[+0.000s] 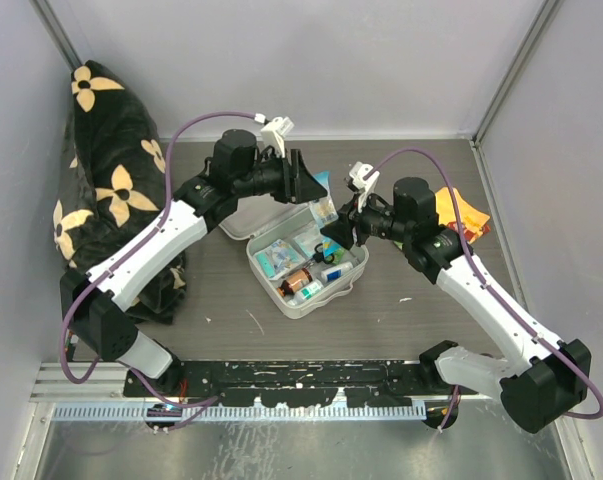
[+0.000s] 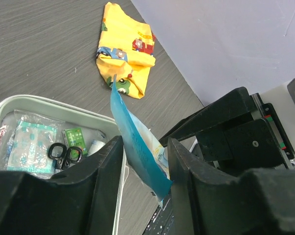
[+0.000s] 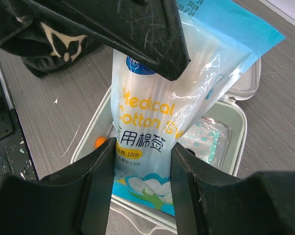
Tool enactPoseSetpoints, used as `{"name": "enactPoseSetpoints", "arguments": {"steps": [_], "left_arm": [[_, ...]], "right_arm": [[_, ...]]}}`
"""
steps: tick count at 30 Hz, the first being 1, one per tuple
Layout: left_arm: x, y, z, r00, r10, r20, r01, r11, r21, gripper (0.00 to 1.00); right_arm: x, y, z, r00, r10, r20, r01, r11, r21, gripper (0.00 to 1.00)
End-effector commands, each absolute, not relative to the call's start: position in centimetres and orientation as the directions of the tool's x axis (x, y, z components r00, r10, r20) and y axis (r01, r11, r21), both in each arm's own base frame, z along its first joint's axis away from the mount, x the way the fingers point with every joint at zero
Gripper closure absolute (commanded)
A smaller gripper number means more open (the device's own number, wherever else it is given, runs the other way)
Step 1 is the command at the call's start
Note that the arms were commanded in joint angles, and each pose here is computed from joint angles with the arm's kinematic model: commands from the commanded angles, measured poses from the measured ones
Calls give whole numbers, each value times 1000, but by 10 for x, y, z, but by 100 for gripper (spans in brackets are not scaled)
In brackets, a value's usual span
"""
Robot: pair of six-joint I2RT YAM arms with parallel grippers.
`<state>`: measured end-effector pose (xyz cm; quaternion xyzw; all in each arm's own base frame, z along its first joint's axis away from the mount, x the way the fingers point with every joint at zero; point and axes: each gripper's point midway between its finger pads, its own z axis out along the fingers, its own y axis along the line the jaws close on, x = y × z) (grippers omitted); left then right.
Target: Organize the medicine kit
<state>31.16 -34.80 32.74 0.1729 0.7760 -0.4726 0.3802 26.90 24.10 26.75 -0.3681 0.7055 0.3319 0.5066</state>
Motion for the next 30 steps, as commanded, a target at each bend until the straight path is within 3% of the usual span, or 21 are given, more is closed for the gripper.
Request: {"name": "enactPoseSetpoints", "arguments": {"steps": [1, 9, 15, 18, 24, 30], "left_arm": [[314, -351, 336, -637, -116, -762, 643, 465, -608, 60], [310, -347, 333, -608, -101, -787, 671, 464, -578, 77], [304, -343, 340, -547, -75, -834, 732, 440, -520, 100], [299, -338, 346, -497, -54, -866, 779, 412, -473, 100], [262, -331, 354, -302, 66, -951, 931, 234, -280, 100], [225, -317, 352, -163, 139, -977, 984, 94, -150, 99]], "right_arm": [[271, 243, 288, -138, -164, -977, -863, 504, 37, 50], [273, 241, 288, -136, -166, -977, -857, 515, 32, 49], [269, 236, 286, -111, -196, -974, -858, 513, -5, 29], [267, 231, 290, -78, -211, -974, -857, 514, -42, 18], [261, 220, 299, 34, -329, -944, -868, 458, -191, 3], [256, 224, 293, 58, -448, -892, -924, 315, -218, 0]]}}
